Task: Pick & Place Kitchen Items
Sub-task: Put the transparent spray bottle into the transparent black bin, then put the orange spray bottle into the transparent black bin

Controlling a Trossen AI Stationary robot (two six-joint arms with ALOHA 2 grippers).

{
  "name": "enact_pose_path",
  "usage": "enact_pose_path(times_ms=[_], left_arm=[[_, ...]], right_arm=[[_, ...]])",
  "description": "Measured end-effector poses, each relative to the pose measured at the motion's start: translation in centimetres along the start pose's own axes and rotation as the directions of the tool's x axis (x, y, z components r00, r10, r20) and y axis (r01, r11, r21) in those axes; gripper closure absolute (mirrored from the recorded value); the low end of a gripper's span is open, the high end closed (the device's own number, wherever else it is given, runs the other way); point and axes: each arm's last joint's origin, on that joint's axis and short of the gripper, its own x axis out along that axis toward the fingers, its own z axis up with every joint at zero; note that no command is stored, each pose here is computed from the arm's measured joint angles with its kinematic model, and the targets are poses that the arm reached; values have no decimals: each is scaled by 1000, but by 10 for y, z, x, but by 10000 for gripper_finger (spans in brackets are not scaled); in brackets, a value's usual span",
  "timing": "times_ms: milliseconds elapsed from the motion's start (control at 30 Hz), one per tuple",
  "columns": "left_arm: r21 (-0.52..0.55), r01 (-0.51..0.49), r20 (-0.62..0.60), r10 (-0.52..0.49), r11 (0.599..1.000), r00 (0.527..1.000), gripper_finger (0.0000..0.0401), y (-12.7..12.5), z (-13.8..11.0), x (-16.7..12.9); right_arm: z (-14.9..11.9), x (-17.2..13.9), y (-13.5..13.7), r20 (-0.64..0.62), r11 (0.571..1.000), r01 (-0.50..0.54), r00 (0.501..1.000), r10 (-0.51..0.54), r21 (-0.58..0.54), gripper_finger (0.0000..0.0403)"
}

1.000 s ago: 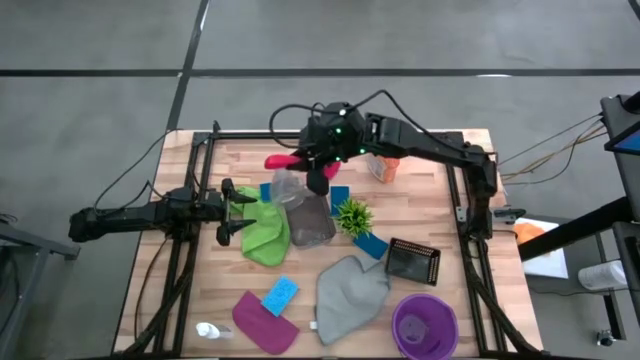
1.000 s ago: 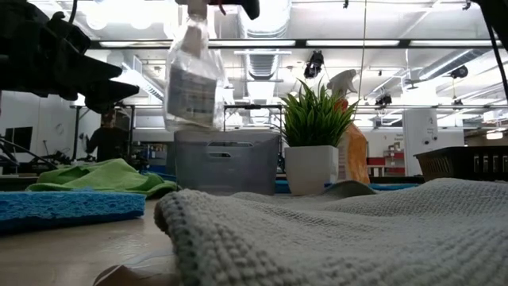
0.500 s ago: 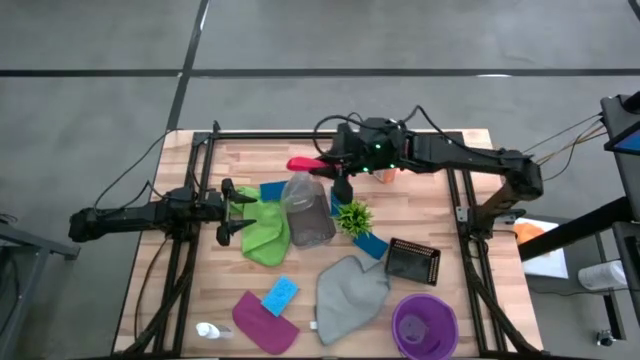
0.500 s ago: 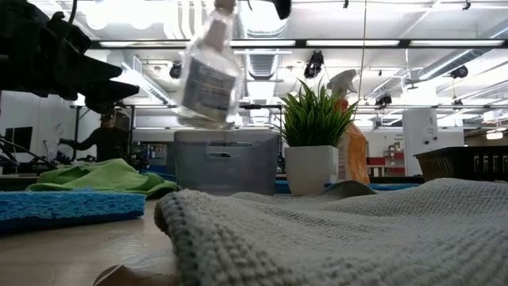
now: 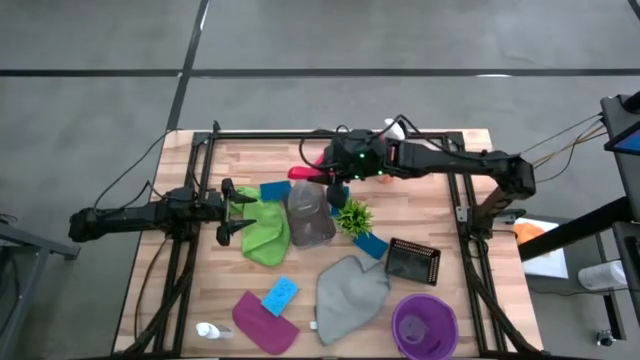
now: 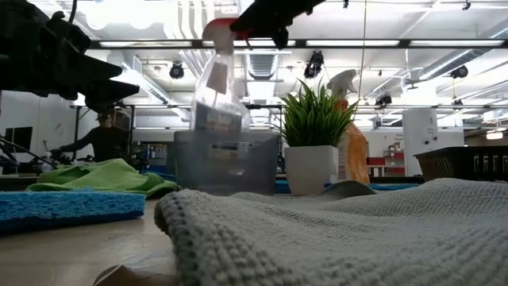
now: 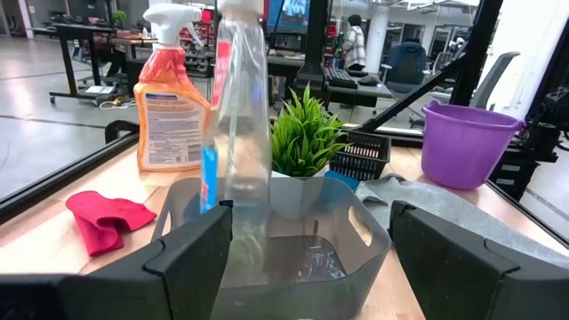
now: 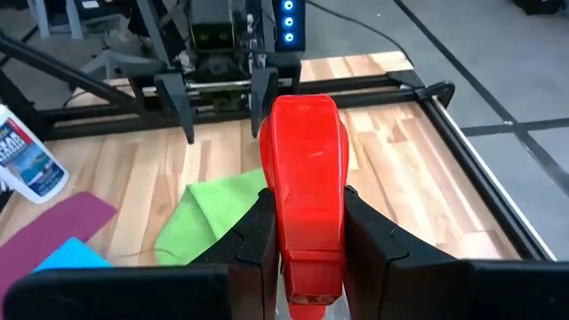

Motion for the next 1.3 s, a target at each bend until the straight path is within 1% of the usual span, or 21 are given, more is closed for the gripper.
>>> enact_pose_path(times_ms=[133,267,467,500,567,733,800,867,933,1000,1300], left_arm=[[0,0,-1,0,1000,1000,93,0,0,0],[1,0,-3,0,1000,1000,93,0,0,0],[3,0,-3,0,1000,1000,93,0,0,0],[3,0,-3,0,1000,1000,93,0,0,0],[3,0,-3,0,1000,1000,93,0,0,0],[3,0,-3,0,1000,1000,93,0,0,0],[3,0,-3,0,1000,1000,93,0,0,0],[3,0,-3,0,1000,1000,93,0,0,0],[3,0,-3,0,1000,1000,93,0,0,0],[3,0,-3,0,1000,1000,93,0,0,0],[3,0,-5,0,1000,1000,93,0,0,0]], right_arm=[[-9,15,-4,-38,1000,6,999,-6,2,325],[-11,24,-8,-35,1000,13,999,-13,2,325],[-11,24,-11,-35,1000,17,999,-17,3,325],[-11,23,-11,-35,1000,17,999,-17,2,320],[-11,22,-11,-38,1000,17,999,-17,4,283],[-13,21,-11,-57,1000,26,998,-25,12,164],[-12,20,-11,-53,1000,26,998,-25,12,127],[-12,19,-11,-51,1000,25,998,-24,12,100],[-11,17,-11,-48,1000,25,999,-24,12,84],[-9,13,-10,-43,1000,27,999,-27,11,78],[5,-20,-7,-8,998,66,998,-66,-24,74]])
